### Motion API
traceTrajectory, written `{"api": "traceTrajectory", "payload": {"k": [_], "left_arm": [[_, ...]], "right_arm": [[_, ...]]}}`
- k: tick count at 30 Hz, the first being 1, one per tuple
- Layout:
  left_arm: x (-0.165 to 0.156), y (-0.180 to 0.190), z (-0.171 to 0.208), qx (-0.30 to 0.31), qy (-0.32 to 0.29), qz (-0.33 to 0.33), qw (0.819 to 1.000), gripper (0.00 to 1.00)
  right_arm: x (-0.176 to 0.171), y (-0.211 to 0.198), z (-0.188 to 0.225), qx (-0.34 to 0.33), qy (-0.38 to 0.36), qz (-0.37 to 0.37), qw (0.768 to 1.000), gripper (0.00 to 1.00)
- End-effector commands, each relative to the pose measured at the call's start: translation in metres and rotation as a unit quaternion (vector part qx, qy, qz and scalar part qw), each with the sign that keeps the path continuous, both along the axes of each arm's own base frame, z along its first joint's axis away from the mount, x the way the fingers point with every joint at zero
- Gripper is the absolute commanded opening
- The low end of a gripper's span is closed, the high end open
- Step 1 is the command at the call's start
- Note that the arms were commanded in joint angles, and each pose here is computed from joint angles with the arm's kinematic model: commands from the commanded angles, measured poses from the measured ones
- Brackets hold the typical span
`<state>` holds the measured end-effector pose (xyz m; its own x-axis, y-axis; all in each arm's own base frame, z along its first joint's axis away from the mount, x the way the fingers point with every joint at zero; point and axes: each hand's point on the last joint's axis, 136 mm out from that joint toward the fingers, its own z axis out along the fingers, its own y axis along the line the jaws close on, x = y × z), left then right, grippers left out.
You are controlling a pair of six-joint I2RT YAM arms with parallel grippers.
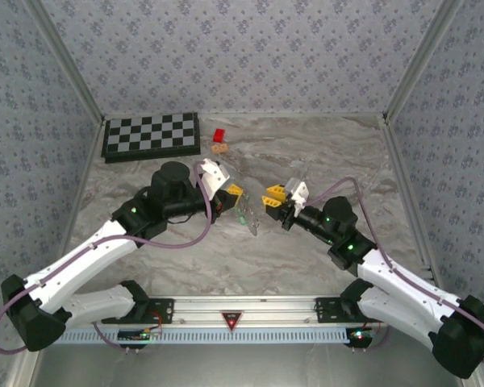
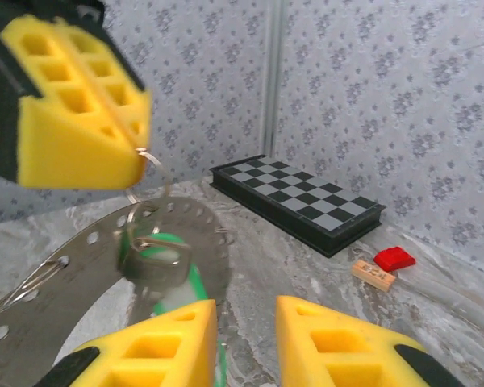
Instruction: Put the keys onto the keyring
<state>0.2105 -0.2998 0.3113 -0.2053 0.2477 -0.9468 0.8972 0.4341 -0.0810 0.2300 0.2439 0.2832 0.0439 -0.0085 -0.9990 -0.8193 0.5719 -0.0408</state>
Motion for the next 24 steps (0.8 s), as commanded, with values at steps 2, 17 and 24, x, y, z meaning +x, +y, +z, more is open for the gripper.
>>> {"api": "traceTrajectory", "payload": {"k": [2, 17, 24], "left_arm": [[0.004, -0.008, 0.030, -0.079, -0.029, -0.004, 0.996, 0.00], [0.008, -0.024, 0.036, -0.156, -0.038, -0.025, 0.987, 0.00], [0.004, -0.022, 0.038, -0.156, -0.038, -0.030, 0.987, 0.00]], "right_arm": [[-0.003, -0.007, 0.019, 0.057, 0.033, 0.018, 0.998, 0.27], [-0.006, 0.008, 0.043, 0.096, 0.068, 0.084, 0.989, 0.27], [0.000, 0.018, 0.048, 0.099, 0.068, 0.097, 0.988, 0.27]]}}
